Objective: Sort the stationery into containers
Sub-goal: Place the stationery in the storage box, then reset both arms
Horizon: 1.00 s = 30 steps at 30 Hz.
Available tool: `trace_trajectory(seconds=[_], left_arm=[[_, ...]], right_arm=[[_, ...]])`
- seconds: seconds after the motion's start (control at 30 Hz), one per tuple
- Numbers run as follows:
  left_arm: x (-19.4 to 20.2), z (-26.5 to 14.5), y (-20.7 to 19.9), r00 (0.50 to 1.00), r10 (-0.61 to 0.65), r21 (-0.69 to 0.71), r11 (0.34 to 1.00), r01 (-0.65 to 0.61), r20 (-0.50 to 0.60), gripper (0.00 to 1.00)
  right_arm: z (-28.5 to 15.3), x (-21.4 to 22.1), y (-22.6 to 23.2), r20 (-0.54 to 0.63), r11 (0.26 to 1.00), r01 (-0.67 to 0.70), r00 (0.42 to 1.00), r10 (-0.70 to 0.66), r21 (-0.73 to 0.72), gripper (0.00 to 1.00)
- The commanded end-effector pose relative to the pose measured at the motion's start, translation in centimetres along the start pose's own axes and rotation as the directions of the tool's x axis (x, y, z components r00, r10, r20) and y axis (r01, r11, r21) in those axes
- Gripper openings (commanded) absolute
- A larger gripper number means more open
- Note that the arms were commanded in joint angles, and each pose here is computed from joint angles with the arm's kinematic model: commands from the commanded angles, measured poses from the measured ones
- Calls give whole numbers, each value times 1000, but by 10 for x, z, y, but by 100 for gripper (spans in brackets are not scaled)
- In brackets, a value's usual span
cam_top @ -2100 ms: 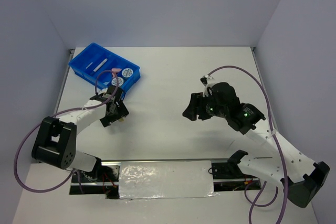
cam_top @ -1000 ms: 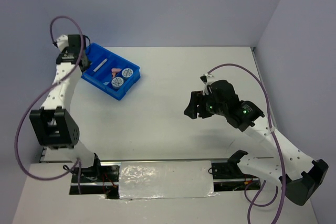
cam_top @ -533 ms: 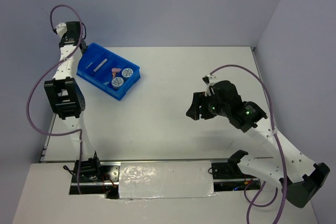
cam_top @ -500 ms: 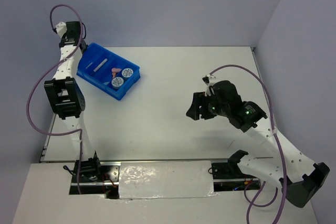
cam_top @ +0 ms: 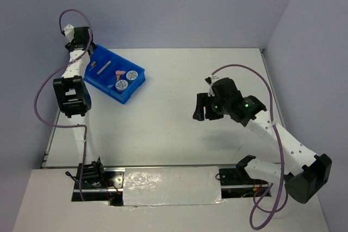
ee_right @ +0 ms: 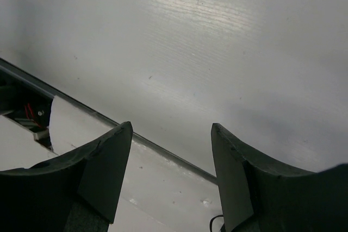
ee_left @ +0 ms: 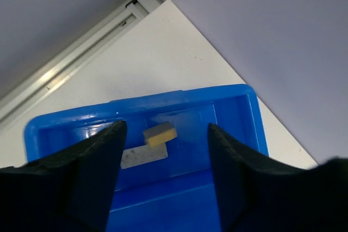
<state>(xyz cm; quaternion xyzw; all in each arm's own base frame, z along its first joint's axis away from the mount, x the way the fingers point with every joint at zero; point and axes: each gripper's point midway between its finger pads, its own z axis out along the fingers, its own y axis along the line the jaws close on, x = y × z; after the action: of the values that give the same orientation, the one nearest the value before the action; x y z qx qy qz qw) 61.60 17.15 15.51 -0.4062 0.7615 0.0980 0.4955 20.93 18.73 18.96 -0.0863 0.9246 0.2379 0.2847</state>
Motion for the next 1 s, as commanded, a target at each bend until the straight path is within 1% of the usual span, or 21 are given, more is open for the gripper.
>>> trace_trajectory(seconds=[0.0, 0.03, 0.07, 0.1, 0.23, 0.3, 0.37, 0.43, 0.47, 0.5, 0.53, 0.6, 0.63, 0.67, 0.73, 0.77, 0.83, 0.87, 0.9, 0.93, 0.97], left_arm=[[-12, 16, -4, 998, -21, 15, 1000, 20, 53, 76], [-12, 16, -3, 998, -25, 12, 1000, 25, 53, 83], [-11, 17, -2, 998, -31, 9, 999, 31, 51, 96], [-14, 15, -5, 998, -40, 23, 999, 39, 51, 99], [-49, -12, -20, 992, -91, 81, 993, 84, 87, 99], [-85, -48, -39, 990, -101, 170, 982, 84, 95, 99], [-111, -86, -46, 991, -78, 200, 978, 55, 107, 99], [-110, -114, -42, 998, -21, 213, 977, 7, 64, 99], [-125, -147, -41, 997, -13, 232, 973, -7, 82, 99], [-104, -152, -28, 999, 36, 204, 978, -41, 27, 99], [-117, -185, -22, 998, 43, 231, 972, -51, 39, 99], [-89, -199, 1, 994, 95, 199, 976, -84, -46, 99], [-93, -230, 9, 992, 119, 222, 969, -108, -38, 99], [-67, -230, 23, 982, 168, 203, 968, -147, -86, 99], [-64, -263, 35, 977, 205, 221, 957, -185, -67, 99], [-38, -262, 46, 962, 249, 223, 949, -220, -111, 99], [-23, -287, 59, 948, 290, 224, 940, -257, -129, 99], [0, -287, 70, 928, 331, 222, 930, -291, -171, 99], [9, -295, 75, 920, 351, 219, 925, -311, -174, 99], [9, -317, 76, 921, 365, 252, 912, -325, -133, 99], [29, -319, 88, 904, 399, 246, 901, -356, -151, 99]], right_arm=[[-9, -19, 5, 39, 1000, 24, 999, -24, -5, 67], [-7, -19, 4, 32, 1000, 25, 999, -25, -3, 67], [-7, -19, 4, 26, 1000, 25, 999, -25, -2, 67], [-6, -20, 3, 24, 1000, 26, 999, -26, 0, 67], [-3, -29, 0, 19, 999, 35, 999, -36, 8, 67], [-6, -42, 0, 43, 999, 48, 998, -48, 8, 67], [-12, -61, -4, 83, 998, 54, 995, -57, 40, 68], [-25, -84, -6, 139, 996, 58, 988, -66, 66, 69], [-29, -96, -15, 166, 993, 51, 984, -69, 105, 70], [-35, -105, -18, 187, 992, 44, 980, -66, 119, 70], [-56, -123, -12, 227, 992, 42, 972, -68, 121, 70], [-76, -143, -12, 266, 985, 57, 959, -98, 161, 71], [-102, -158, -6, 317, 982, 61, 941, -115, 177, 99], [-115, -167, -15, 357, 971, 28, 927, -113, 236, 100], [-135, -172, -14, 404, 967, 3, 908, -109, 253, 100], [-144, -170, -12, 427, 969, -6, 899, -103, 246, 100], [-154, -167, -17, 450, 963, -35, 888, -94, 268, 100], [-166, -165, -18, 480, 961, -52, 873, -89, 273, 100], [-173, -163, -26, 498, 947, -82, 863, -88, 309, 100], [-180, -162, -28, 514, 942, -96, 853, -88, 321, 100], [-187, -160, -31, 529, 937, -107, 844, -91, 331, 100]])
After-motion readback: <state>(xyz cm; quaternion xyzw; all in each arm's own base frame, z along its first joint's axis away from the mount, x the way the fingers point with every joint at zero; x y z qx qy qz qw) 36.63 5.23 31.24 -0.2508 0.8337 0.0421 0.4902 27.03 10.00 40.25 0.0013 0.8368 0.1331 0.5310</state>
